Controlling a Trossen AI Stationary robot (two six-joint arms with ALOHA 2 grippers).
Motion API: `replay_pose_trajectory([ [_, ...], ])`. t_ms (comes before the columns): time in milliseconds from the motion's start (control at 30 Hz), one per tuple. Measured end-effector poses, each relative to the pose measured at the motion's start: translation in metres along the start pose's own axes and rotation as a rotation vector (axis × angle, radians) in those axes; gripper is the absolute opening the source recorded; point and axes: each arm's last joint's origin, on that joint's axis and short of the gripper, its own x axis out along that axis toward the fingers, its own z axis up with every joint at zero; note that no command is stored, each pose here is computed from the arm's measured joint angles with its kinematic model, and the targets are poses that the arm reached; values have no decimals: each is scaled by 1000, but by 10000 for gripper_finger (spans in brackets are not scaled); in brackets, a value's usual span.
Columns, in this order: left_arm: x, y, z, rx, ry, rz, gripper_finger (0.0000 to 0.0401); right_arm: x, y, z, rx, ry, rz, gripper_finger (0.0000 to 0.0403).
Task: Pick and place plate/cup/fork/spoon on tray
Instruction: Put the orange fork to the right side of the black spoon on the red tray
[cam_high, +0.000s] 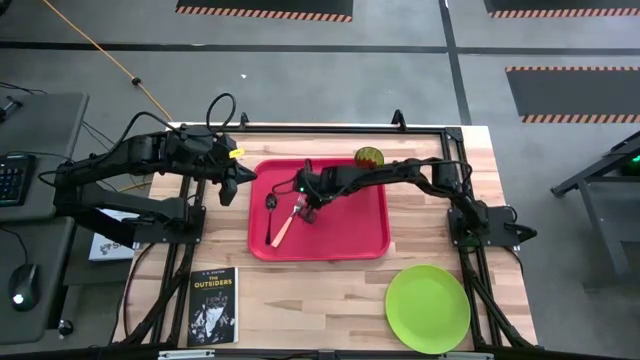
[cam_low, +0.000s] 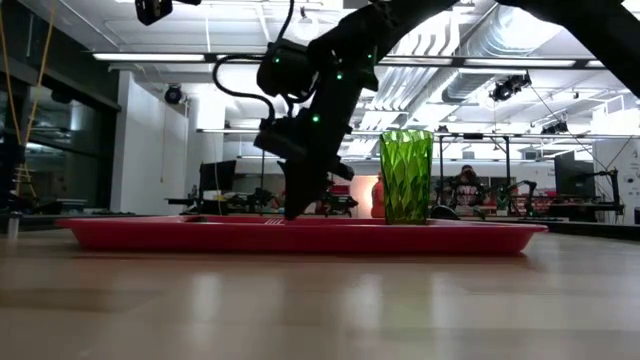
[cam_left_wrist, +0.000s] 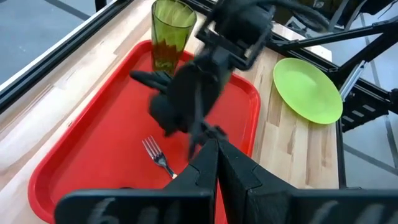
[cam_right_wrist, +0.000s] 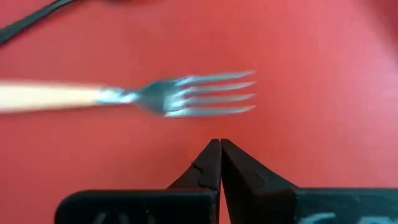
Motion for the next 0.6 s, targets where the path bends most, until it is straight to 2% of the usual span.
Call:
replay_pose_trajectory([
  [133, 0, 0, 0, 0, 0, 2, 0, -1, -12, 7, 30, -35, -56, 0],
  [333, 0, 0, 0, 1, -1, 3, 0, 1, -25, 12, 96, -48, -42, 0],
  [600, 0, 0, 0, 26, -2, 10, 0, 13, -21, 6, 157, -5, -14, 0],
])
